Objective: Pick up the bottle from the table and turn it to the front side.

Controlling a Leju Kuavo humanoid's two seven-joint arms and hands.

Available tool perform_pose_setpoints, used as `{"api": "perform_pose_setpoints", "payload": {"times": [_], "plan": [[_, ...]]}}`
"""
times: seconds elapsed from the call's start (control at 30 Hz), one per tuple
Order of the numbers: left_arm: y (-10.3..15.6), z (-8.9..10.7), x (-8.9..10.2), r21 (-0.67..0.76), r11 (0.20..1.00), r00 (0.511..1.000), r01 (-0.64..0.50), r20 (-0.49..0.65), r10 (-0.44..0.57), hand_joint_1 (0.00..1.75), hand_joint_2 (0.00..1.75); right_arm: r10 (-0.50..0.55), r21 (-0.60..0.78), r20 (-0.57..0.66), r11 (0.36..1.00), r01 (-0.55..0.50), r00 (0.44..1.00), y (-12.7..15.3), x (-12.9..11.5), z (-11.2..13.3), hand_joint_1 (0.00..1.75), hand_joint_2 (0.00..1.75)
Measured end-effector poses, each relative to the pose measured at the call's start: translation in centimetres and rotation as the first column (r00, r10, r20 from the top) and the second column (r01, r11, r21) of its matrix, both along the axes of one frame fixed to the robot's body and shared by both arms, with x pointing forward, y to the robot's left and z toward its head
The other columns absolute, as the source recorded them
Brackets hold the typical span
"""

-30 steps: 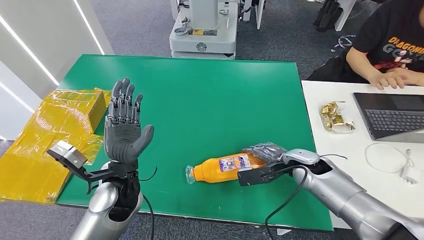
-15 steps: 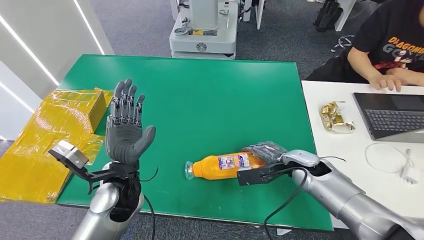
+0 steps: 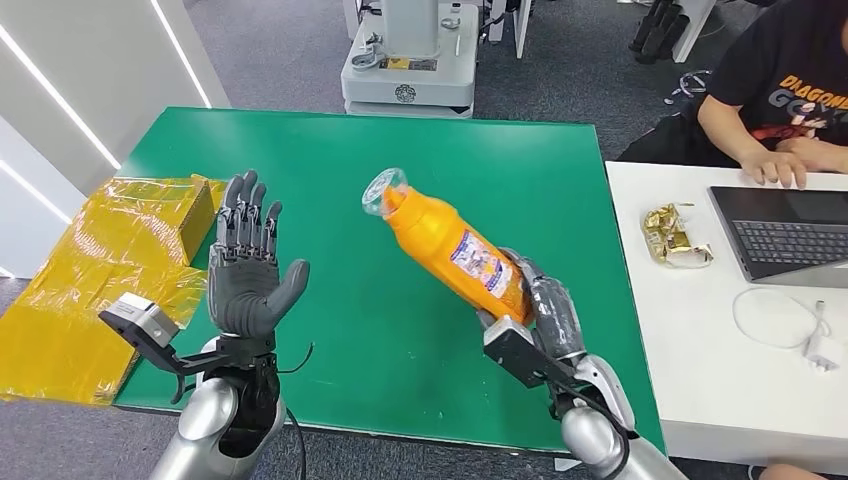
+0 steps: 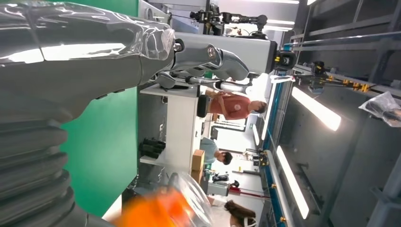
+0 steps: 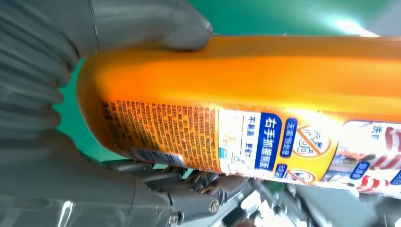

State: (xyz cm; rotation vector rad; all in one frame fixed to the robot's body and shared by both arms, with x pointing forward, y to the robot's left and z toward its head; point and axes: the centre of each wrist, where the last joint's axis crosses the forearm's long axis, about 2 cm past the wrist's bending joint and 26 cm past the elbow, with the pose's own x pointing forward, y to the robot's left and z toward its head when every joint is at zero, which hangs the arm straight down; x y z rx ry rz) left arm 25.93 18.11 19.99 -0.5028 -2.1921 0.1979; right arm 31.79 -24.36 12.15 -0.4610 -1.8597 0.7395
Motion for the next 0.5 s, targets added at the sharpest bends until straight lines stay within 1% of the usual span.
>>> {"api": "perform_pose_setpoints", "payload": {"times": [0.1, 0.2, 0.33, 0.5], "plan": [[0.0, -0.1, -0.1, 0.001, 1.000, 1.000, -0.004, -0.012, 0.004, 0.00, 1.75, -0.042, 0.117, 0.081, 0.993, 0.032, 0.996, 0.4, -1.9, 0.1, 1.75, 1.75], [-0.1, -0.3, -0.3, 0.001, 1.000, 1.000, -0.002, -0.027, 0.002, 0.00, 1.75, -0.067, 0.189, 0.129, 0.981, 0.042, 0.989, 0.8, -3.3, 0.4, 1.75, 1.75], [-0.2, -0.4, -0.4, 0.000, 1.000, 0.999, -0.001, -0.034, 0.001, 0.00, 1.75, -0.080, 0.231, 0.146, 0.972, 0.045, 0.986, 1.0, -4.1, 0.8, 1.75, 1.75], [-0.3, -0.5, -0.5, -0.002, 1.000, 0.999, 0.001, -0.037, -0.001, 0.00, 1.75, -0.087, 0.253, 0.155, 0.966, 0.046, 0.984, 1.1, -4.4, 1.1, 1.75, 1.75]]}}
